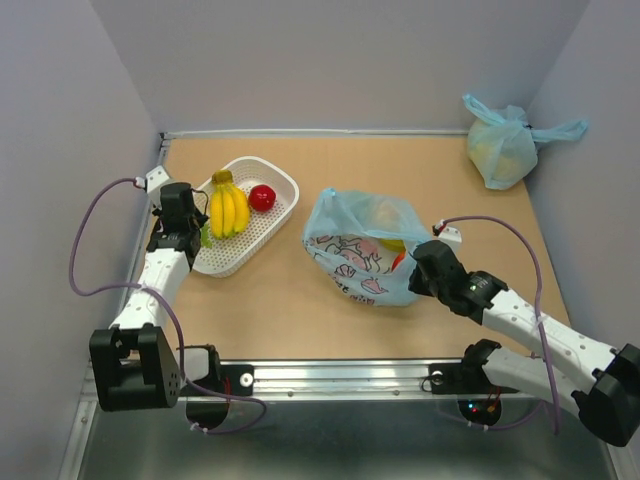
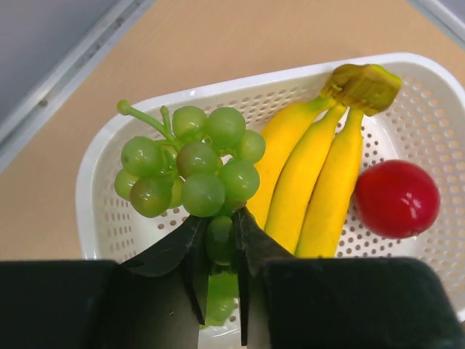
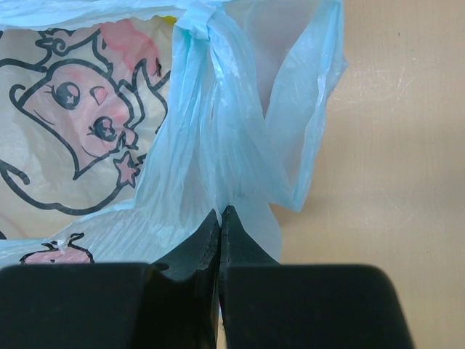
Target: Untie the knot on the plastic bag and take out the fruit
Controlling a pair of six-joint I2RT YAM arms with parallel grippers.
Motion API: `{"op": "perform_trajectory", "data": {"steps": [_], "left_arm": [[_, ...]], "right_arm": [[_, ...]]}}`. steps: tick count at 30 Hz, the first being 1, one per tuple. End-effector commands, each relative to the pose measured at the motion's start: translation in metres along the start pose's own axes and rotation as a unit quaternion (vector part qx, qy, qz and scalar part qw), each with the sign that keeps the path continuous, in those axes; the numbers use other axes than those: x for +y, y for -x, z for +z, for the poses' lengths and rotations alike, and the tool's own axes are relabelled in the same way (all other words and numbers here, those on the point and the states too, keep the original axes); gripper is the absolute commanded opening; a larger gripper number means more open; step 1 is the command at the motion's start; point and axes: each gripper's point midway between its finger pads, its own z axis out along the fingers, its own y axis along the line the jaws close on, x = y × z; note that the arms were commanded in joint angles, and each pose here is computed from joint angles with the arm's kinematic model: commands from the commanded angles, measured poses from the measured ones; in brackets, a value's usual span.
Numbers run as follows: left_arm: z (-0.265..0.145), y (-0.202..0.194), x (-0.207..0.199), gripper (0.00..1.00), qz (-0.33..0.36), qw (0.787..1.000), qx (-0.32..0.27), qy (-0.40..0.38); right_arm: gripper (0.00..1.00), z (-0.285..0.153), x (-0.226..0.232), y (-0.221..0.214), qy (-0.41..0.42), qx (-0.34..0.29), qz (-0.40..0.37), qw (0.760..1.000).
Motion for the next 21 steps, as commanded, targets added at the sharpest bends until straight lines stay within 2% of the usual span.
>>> {"op": "perform_trajectory", "data": {"steps": [1, 2, 3, 5, 6, 9, 11, 15, 18, 19, 21], "left_arm": [[0.006, 0.016, 0.003, 0.48, -0.009, 1.000, -0.013, -0.010], [0.006, 0.019, 0.002, 0.58, -0.007, 1.000, -0.013, -0.013], [0.004, 0.019, -0.003, 0.72, -0.008, 1.000, -0.010, -0.027], [-0.003, 0.020, -0.006, 0.85, -0.007, 0.999, -0.006, -0.039], [-0.006, 0.019, -0.010, 0.87, -0.009, 0.999, -0.002, -0.053], [-0.019, 0.020, -0.021, 0.88, -0.010, 0.996, 0.003, -0.085], [-0.035, 0.021, -0.039, 0.88, -0.008, 0.991, 0.007, -0.134], [-0.080, 0.007, -0.097, 0.86, 0.034, 0.971, 0.012, -0.236], [-0.127, -0.009, -0.149, 0.83, 0.058, 0.943, 0.021, -0.328], [-0.157, -0.021, -0.175, 0.82, 0.073, 0.923, 0.029, -0.376], [-0.186, -0.029, -0.198, 0.80, 0.092, 0.903, 0.027, -0.419]], "right_arm": [[0.01, 0.001, 0.005, 0.007, 0.006, -0.012, -0.001, 1.000], [0.01, 0.001, 0.005, 0.007, 0.006, -0.012, -0.004, 1.000], [0.01, 0.002, 0.005, 0.008, 0.005, -0.012, -0.005, 1.000], [0.01, 0.002, 0.004, 0.010, 0.002, -0.016, -0.003, 1.000], [0.01, 0.002, 0.004, 0.009, 0.001, -0.016, -0.003, 1.000], [0.01, 0.003, 0.001, 0.008, -0.004, -0.017, -0.003, 1.000], [0.01, 0.002, 0.000, 0.010, -0.007, -0.022, 0.000, 1.000], [0.01, -0.005, -0.004, 0.018, -0.006, -0.049, 0.032, 0.998], [0.01, -0.011, -0.006, 0.024, -0.003, -0.066, 0.054, 0.996], [0.01, -0.011, -0.009, 0.023, -0.007, -0.066, 0.058, 0.996], [0.01, -0.013, -0.011, 0.021, -0.006, -0.067, 0.077, 0.995]]}}
